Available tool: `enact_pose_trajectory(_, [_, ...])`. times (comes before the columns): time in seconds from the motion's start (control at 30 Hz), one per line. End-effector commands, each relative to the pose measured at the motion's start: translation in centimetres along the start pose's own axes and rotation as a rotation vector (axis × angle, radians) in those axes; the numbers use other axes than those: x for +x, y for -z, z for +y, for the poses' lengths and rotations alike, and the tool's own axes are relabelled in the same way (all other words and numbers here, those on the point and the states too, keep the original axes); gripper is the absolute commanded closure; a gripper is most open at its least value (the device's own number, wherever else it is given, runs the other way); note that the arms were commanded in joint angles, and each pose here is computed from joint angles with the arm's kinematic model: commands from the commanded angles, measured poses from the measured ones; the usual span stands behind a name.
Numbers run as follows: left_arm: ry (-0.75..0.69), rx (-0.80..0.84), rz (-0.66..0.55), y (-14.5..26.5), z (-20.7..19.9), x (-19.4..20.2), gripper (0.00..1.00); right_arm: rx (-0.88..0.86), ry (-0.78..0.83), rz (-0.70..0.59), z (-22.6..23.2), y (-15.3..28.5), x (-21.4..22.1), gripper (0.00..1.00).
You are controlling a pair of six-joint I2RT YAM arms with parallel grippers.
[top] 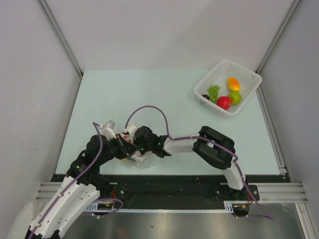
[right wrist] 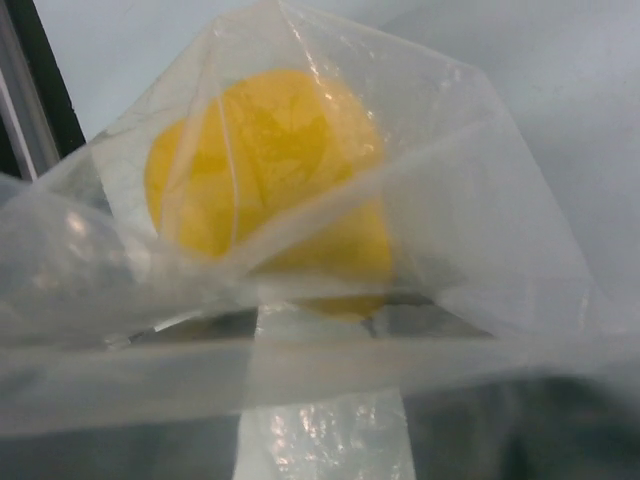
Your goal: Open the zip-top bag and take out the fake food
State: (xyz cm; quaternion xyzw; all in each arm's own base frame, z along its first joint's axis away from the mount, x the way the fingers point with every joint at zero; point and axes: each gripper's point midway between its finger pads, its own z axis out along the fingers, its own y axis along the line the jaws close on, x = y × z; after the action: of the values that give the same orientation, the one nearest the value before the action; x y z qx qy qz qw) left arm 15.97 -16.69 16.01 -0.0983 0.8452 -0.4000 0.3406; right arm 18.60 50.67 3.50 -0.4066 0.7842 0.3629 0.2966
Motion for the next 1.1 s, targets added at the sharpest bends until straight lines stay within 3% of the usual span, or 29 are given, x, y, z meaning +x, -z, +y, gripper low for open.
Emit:
enact_pose_trajectory(0.0, [0.006, 0.047, -0.020, 0.1, -1.2, -0.6, 1.00, -0.007, 0.045, 0.020, -0.4, -1.1, 1.8, 0.47])
enact_pose_trajectory(0.03, [0.005, 0.047, -0.020, 0.1, -1.2, -0.6, 1.00, -0.013, 0.051, 0.022, -0.3, -1.1, 1.9, 0.55])
enact_pose_trajectory(0.1, [0.000, 0.046, -0.025, 0.2, -1.2, -0.7, 1.00, -0.028, 0.054, 0.030, 0.0, -1.0, 2.2, 0.59])
enact_pose_trajectory(0.33, [-0.001, 0.032, -0.027, 0.0, -0.9, -0.7, 1.00, -0.013, 0.021, 0.021, 0.0, 0.8, 0.9, 0.91])
enact_pose_trajectory(0.43, [-0.002, 0.028, -0.029, -0.2, -0.9, -0.8, 1.00, -0.025, -0.016, 0.035, 0.0, 1.7, 0.6, 1.00])
enact_pose_trajectory(1.07, [-0.031, -0.001, -0.042, -0.3, -0.4, -1.3, 1.00, 0.008, -0.030, 0.092, 1.9, 9.6, 0.9, 1.00])
